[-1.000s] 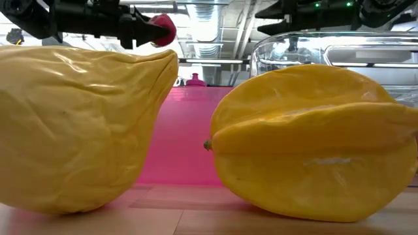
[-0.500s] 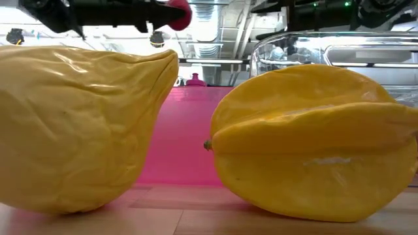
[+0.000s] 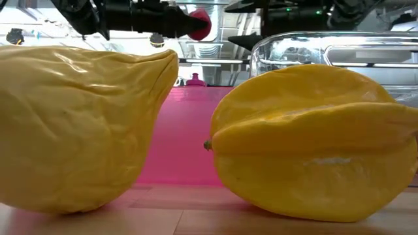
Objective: Pick & Place Food Item
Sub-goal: Put the red apple into the transparent bin
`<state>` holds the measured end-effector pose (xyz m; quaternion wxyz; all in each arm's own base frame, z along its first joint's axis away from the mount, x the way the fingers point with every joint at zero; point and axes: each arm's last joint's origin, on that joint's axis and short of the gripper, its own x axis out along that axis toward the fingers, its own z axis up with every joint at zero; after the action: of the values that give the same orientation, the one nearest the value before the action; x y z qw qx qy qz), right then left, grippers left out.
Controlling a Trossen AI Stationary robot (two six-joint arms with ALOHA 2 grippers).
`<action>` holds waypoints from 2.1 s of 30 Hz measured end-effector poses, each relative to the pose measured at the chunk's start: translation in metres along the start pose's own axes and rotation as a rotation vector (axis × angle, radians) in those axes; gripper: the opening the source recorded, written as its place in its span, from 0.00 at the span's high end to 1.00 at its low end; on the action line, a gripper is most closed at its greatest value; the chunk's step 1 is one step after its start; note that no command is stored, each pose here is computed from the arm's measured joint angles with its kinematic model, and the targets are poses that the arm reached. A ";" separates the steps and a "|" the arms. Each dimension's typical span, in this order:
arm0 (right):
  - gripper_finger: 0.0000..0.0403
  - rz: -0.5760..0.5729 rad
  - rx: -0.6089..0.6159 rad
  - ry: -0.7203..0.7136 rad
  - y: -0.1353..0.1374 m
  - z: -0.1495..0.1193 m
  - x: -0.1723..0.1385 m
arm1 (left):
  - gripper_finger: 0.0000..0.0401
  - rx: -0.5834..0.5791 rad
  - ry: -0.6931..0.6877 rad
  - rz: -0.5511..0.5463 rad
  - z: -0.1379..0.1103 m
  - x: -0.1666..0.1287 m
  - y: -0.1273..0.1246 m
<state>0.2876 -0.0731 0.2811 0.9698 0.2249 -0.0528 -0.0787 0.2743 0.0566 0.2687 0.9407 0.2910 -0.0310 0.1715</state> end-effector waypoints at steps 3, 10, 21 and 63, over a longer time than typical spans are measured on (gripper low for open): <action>0.10 0.051 0.000 0.030 -0.001 0.001 0.012 | 0.26 -0.008 -0.008 0.003 0.002 0.000 0.001; 0.10 0.104 0.009 0.059 0.001 0.001 0.037 | 0.26 -0.009 -0.005 -0.004 0.002 -0.001 0.001; 0.11 0.148 -0.024 0.110 0.003 0.005 0.063 | 0.26 -0.006 0.020 -0.021 0.000 -0.001 -0.001; 0.37 0.074 -0.075 0.249 -0.012 0.022 0.042 | 0.07 -0.096 0.052 0.058 0.024 -0.026 0.022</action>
<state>0.3240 -0.1003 0.2982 0.9788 0.1944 0.0628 -0.0161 0.2428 0.0525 0.2964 0.9487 0.2401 -0.0232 0.2045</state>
